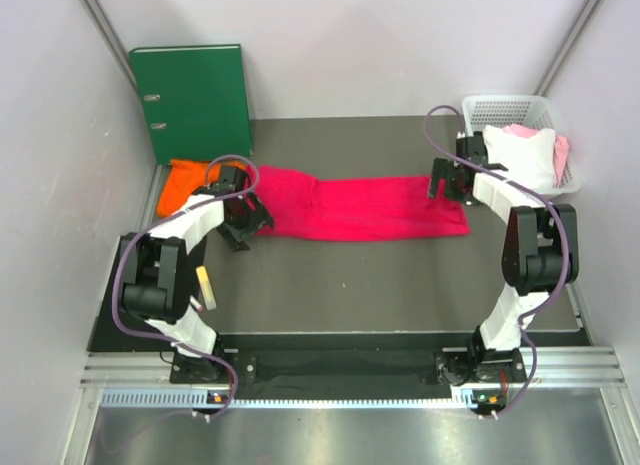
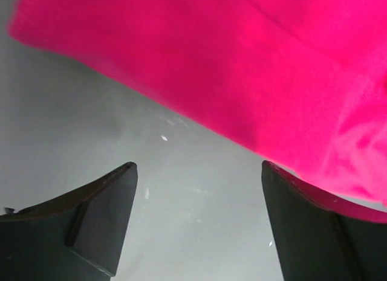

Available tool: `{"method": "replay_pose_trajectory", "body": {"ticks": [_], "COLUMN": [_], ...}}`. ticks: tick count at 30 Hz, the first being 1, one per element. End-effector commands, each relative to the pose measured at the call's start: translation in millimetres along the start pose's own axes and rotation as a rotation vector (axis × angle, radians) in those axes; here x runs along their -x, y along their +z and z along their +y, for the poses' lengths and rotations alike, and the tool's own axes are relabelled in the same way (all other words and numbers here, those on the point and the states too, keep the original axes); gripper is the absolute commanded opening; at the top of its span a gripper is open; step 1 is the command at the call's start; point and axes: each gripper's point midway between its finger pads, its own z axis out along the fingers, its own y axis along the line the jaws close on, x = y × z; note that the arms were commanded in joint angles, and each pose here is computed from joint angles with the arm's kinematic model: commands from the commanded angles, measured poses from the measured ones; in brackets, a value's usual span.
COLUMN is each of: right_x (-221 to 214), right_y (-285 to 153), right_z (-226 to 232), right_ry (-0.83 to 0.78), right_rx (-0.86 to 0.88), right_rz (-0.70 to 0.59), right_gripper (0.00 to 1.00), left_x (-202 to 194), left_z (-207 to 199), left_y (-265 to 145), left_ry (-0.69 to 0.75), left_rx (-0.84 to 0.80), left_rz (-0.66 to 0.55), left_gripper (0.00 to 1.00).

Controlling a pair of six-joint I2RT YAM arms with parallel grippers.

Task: Fold and stack the t-shirts
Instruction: Fold the other side of the tshirt into a rectangle, then rotate the tshirt 90 degrees

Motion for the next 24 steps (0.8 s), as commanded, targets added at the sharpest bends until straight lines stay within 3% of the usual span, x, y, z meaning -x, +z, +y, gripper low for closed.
{"method": "replay_pose_trajectory", "body": {"ticks": [1,4,5,6,9,10,11,12,13,24], "right_x": [8,2,1,-3,-10,-12,-12,-15,-15,-62], "right_y": [13,20,21,23,23,22,21,17,15,-8], "right_z": [9,11,13,14,19,20,19,18,17,2], "right_ry": [-0.006,0.010,0.016,0.023,0.031,0.032,0.038,0.054,0.056,0.093], "right_rx": [-0.011,-0.005,0.002,0.008,0.039,0.047,0.043,0.042,0.036,0.000], "right_rz": [-0.063,-0.065,-0.062,-0.054,-0.039,-0.037,-0.040,-0.041,-0.043,0.047], "right_gripper": [1.00,0.95,0.93,0.90,0.73,0.39,0.19,0.05,0.00,0.00], "left_x": [18,23,27,28,32,35,39,40,43,56], "left_z": [-9,-12,-17,-16,-18,-21,-17,-18,-20,-26], "left_y": [11,15,14,17,19,17,18,18,17,33], "left_ry": [-0.024,-0.020,-0.015,-0.009,0.002,0.006,0.009,0.010,0.013,0.047], "left_rx": [-0.003,0.012,0.002,0.011,0.028,0.024,0.048,0.049,0.045,0.082], "left_rz": [-0.038,-0.035,-0.043,-0.039,-0.028,-0.032,-0.051,-0.053,-0.061,-0.050], "left_gripper": [0.81,0.41,0.11,0.00,0.00,0.00,0.00,0.00,0.00,0.00]}}
